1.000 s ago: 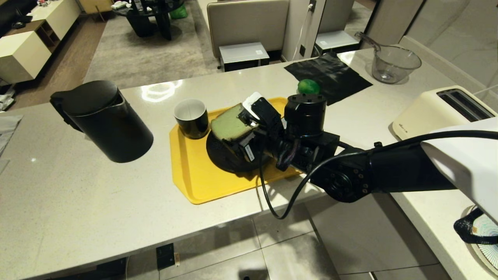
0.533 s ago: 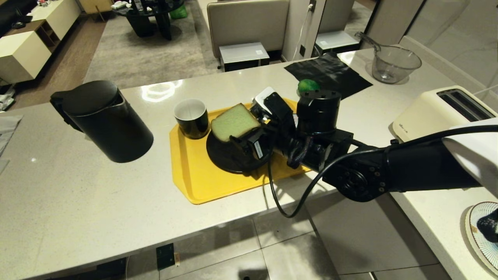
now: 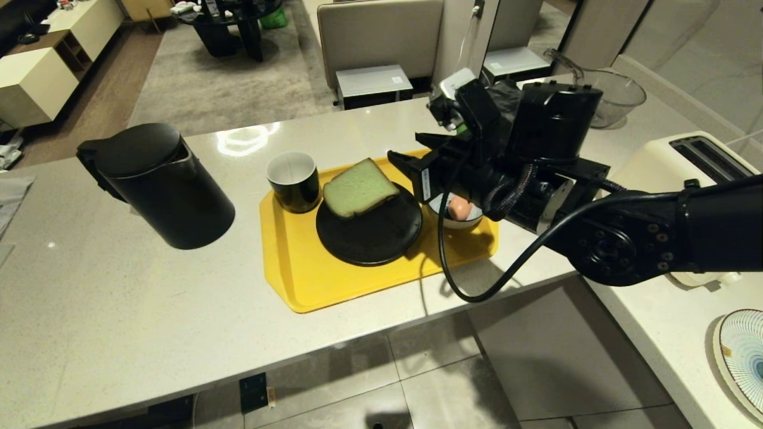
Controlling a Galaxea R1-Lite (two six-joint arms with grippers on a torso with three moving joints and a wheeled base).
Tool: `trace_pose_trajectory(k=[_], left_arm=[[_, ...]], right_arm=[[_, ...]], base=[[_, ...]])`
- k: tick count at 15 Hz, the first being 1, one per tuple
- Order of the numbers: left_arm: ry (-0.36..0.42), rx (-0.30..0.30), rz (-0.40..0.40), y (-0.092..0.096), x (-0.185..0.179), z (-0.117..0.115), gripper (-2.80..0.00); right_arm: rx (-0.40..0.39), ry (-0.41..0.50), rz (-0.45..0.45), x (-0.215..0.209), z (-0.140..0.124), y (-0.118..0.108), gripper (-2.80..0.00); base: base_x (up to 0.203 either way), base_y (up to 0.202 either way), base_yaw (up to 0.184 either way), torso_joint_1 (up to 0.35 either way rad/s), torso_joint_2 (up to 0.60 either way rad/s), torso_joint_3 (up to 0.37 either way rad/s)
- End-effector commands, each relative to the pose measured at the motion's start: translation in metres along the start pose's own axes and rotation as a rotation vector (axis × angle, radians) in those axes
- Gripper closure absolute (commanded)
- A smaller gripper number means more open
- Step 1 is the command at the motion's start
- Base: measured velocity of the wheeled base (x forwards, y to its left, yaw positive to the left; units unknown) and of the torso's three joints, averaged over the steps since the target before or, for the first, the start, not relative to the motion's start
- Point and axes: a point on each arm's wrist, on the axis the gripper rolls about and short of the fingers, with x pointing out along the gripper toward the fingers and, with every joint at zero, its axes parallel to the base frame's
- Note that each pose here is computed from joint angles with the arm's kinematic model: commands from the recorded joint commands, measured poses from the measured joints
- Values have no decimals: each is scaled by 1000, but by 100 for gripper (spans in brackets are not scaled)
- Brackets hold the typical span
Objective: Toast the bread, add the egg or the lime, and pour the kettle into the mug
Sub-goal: Put the fruit on a plate
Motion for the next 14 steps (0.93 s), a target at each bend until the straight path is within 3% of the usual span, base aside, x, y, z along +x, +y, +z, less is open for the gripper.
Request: trace_pose_trajectory(k=[1, 5, 7, 10, 13, 14], left_arm=[[-1, 0, 0, 0, 0, 0, 0], [-1, 0, 0, 0, 0, 0, 0], [-1, 0, 0, 0, 0, 0, 0], [-1, 0, 0, 0, 0, 0, 0], [-1, 0, 0, 0, 0, 0, 0], [-1, 0, 0, 0, 0, 0, 0]], right_arm=[[-1, -74, -42, -19, 32, -12, 0], [6, -65, -105, -57, 81, -44, 0], [92, -73, -144, -77, 99, -54, 0], [116, -48, -266, -96, 113, -66, 0], [107, 45, -299, -111, 141, -84, 0], [101, 126, -288, -120, 149, -86, 0]], base=[[0, 0, 0, 0, 0, 0], [0, 0, 0, 0, 0, 0], [0, 0, 0, 0, 0, 0], [0, 0, 0, 0, 0, 0], [0, 0, 0, 0, 0, 0], [0, 0, 0, 0, 0, 0]])
